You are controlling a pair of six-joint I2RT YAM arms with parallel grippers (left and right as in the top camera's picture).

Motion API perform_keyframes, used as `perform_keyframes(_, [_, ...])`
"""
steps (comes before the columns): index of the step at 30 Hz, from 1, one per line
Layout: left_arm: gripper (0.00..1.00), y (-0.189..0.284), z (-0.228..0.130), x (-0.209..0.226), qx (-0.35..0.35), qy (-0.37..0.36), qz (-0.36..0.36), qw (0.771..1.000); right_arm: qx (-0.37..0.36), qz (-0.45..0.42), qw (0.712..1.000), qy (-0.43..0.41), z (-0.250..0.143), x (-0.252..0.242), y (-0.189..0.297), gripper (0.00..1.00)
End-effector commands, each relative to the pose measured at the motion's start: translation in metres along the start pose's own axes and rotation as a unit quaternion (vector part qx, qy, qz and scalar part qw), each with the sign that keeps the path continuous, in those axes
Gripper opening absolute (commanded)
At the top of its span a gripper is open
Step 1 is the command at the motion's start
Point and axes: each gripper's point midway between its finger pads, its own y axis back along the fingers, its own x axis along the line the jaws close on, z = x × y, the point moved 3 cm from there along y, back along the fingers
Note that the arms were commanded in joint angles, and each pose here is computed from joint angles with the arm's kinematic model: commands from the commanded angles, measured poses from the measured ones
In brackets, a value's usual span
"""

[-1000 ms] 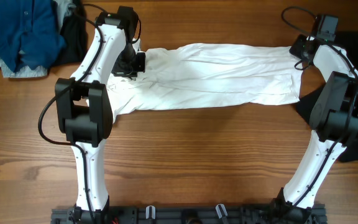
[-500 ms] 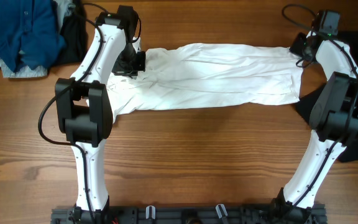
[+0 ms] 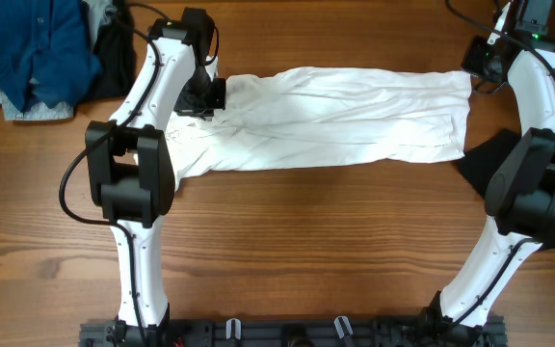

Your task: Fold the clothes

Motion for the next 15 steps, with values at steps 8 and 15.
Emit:
perform_keyframes(8, [0.04, 0.0, 0.0, 0.003, -0.001, 0.0, 0.008, 1.0, 0.03, 0.011, 0.997, 0.07, -0.021, 0.002, -0.06, 0.77])
perform_keyframes(15, [0.04, 0.0, 0.0, 0.003, -0.001, 0.0, 0.008, 1.0, 0.028, 0.031, 0.997, 0.068, -0.026, 0.007, -0.081, 0.7])
